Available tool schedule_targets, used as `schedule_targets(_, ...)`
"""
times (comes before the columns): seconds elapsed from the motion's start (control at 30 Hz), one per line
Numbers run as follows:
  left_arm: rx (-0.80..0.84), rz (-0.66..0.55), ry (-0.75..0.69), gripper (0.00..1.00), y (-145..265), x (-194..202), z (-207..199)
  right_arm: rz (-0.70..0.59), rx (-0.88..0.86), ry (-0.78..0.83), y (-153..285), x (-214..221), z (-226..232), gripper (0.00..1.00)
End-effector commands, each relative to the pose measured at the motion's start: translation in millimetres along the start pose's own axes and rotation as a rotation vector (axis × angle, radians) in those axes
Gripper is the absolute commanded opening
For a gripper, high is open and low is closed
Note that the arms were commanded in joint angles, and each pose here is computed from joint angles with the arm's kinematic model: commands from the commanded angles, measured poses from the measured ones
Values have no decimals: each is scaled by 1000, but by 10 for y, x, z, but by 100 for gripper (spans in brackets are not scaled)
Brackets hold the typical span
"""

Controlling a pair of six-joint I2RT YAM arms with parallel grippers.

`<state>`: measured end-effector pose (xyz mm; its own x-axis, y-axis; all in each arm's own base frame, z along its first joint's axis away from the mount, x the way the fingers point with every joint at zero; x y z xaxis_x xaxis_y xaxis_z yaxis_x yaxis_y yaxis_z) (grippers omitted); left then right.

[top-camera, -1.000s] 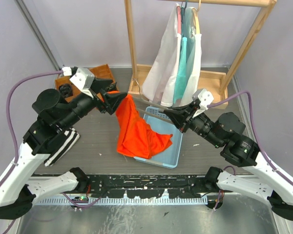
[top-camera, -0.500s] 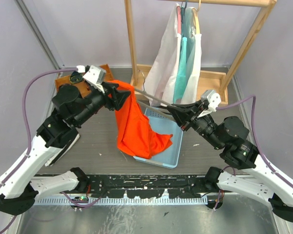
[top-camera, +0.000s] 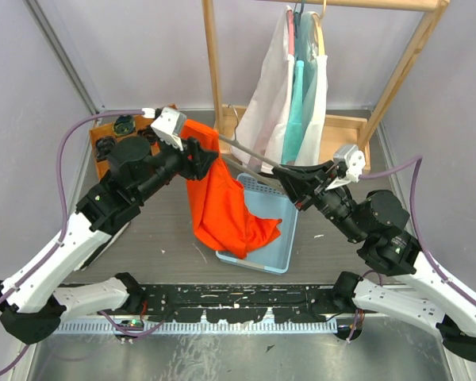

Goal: Remove the t-shirt from the hanger

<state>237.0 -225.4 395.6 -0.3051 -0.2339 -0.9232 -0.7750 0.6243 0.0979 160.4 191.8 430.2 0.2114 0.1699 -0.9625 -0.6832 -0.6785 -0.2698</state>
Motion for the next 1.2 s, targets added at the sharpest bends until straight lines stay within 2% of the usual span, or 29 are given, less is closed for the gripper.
schedule_targets(0.0, -33, -32, 12, 60, -32, -5, 53, -195, 12, -31, 72, -561, -48, 1)
schedule_targets(0.27, -73, -52, 5, 45, -73, 16, 130, -209, -3, -36, 95, -605, -30, 1)
schedule_targets(0.37, -73, -59, 5, 32, -97, -2, 123, -209, -5, -37, 102, -607, -30, 1)
schedule_targets(0.5, -82, -76, 5, 2, -103, -70, 121, -202, -9, -37, 111, -607, -25, 1)
schedule_targets(0.53, -84, -83, 4, 0, -98, -98, 116, -201, -9, -35, 120, -612, -27, 1)
schedule_targets(0.93, -261, -258, -16, 0, 119, -673, 271, -193, 22, -22, 478, -711, -144, 1)
schedule_targets(1.17, -241, -276, -27, 0, 20, -843, 178, -217, 67, -15, 803, -797, -269, 0)
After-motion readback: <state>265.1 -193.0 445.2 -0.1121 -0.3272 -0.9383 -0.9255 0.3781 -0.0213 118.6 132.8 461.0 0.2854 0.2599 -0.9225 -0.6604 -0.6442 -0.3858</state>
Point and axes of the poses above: each gripper's point midway between its finger pads, its own y axis back along the fingers, its own z axis along the line the jaws close on, x = y × z, the point moved 3 cm from there along y, back along the fingers, and after that the axes turned 11 degrees about y, right-handed, at the moved point
